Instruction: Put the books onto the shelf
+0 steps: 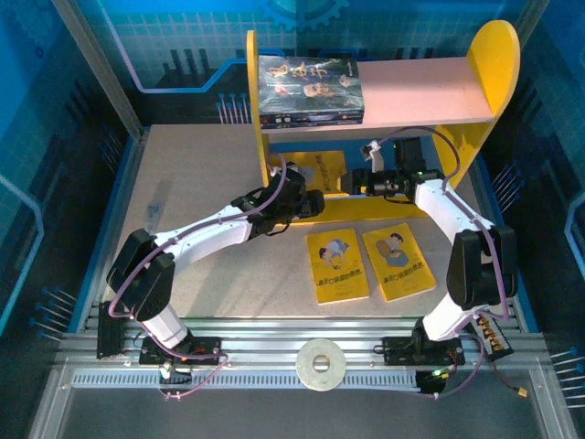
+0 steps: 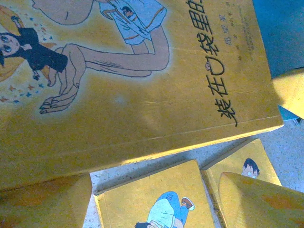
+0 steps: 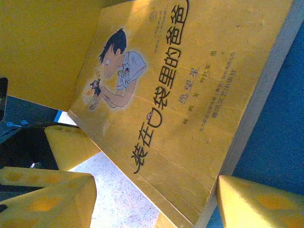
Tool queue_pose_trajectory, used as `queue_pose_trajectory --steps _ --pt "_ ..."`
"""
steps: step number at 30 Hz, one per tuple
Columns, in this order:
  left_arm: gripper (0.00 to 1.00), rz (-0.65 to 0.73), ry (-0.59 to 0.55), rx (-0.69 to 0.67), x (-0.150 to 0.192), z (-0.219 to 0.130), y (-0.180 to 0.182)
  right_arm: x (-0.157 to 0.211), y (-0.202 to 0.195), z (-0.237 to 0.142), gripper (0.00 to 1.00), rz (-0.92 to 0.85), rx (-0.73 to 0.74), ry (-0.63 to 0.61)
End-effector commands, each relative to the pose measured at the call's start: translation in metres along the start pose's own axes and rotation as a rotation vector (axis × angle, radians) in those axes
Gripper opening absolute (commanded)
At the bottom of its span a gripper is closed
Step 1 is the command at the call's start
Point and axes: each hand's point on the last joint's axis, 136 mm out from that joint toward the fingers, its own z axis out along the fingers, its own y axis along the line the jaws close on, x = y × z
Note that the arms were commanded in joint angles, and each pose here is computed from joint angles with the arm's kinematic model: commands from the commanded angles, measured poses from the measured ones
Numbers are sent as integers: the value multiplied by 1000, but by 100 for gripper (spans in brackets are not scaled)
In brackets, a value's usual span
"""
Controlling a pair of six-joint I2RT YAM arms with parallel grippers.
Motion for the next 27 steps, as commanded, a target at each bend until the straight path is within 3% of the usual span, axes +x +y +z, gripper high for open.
queue_pose_trajectory --steps 1,27 --pt "72 -6 -18 -1 -8 3 4 2 8 7 68 -6 -61 14" --pt "71 14 -15 -30 -14 7 8 5 7 8 68 -3 -60 22"
